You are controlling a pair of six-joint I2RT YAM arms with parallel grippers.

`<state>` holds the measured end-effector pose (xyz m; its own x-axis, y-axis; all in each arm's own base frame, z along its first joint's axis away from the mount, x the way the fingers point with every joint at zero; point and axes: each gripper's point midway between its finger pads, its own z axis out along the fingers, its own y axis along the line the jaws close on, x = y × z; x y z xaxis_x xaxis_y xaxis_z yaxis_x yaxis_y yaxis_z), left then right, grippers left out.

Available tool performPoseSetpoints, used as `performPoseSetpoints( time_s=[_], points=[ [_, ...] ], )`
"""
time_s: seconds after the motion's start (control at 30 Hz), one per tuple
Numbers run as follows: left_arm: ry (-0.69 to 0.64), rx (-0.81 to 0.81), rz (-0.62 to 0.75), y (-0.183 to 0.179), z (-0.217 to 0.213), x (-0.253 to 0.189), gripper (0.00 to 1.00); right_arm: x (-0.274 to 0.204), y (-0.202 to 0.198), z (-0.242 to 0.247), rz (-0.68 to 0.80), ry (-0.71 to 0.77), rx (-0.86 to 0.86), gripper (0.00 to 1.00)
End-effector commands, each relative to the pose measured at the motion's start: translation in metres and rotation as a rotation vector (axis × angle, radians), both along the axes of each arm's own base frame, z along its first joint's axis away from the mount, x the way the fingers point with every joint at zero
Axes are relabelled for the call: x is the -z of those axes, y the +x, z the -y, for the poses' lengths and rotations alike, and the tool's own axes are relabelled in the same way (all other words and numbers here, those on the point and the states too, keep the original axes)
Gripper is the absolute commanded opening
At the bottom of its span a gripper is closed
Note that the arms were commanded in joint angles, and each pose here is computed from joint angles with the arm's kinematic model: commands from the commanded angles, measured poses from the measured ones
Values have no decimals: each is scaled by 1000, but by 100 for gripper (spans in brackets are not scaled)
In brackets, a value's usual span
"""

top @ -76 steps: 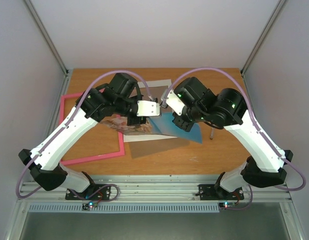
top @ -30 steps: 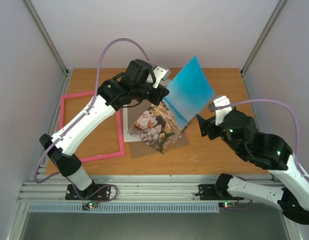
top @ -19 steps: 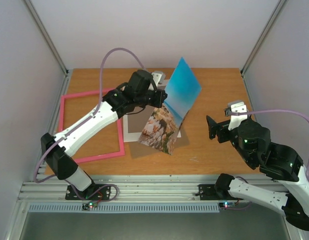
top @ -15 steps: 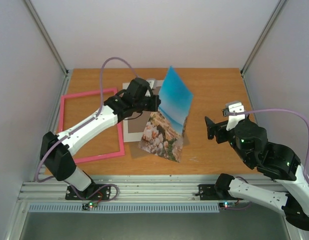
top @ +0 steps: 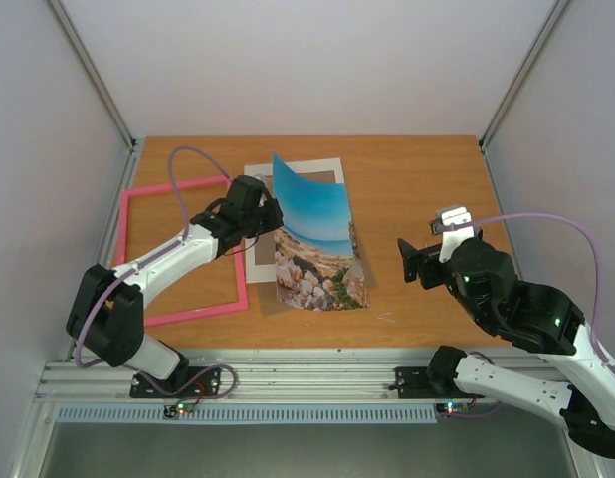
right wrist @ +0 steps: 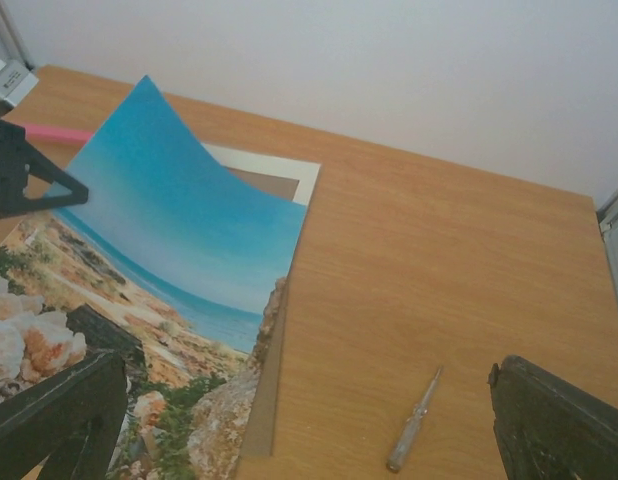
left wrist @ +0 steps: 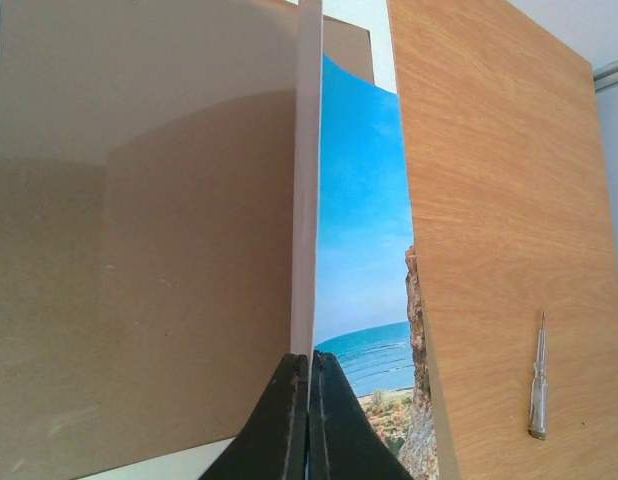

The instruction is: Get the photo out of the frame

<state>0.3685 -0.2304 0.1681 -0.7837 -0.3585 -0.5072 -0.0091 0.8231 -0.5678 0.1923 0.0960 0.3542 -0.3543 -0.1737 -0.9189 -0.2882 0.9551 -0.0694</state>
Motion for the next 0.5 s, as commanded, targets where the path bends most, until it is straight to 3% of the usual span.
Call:
performPoseSetpoints(
  time_s=[0.0, 0.47],
  points=[
    [-51, -2, 45, 12, 7, 0, 0, 7, 1, -4, -21, 8, 2, 99],
    [70, 154, -66, 11, 21, 60, 3, 26, 1, 6, -20, -28, 40, 99]
  ],
)
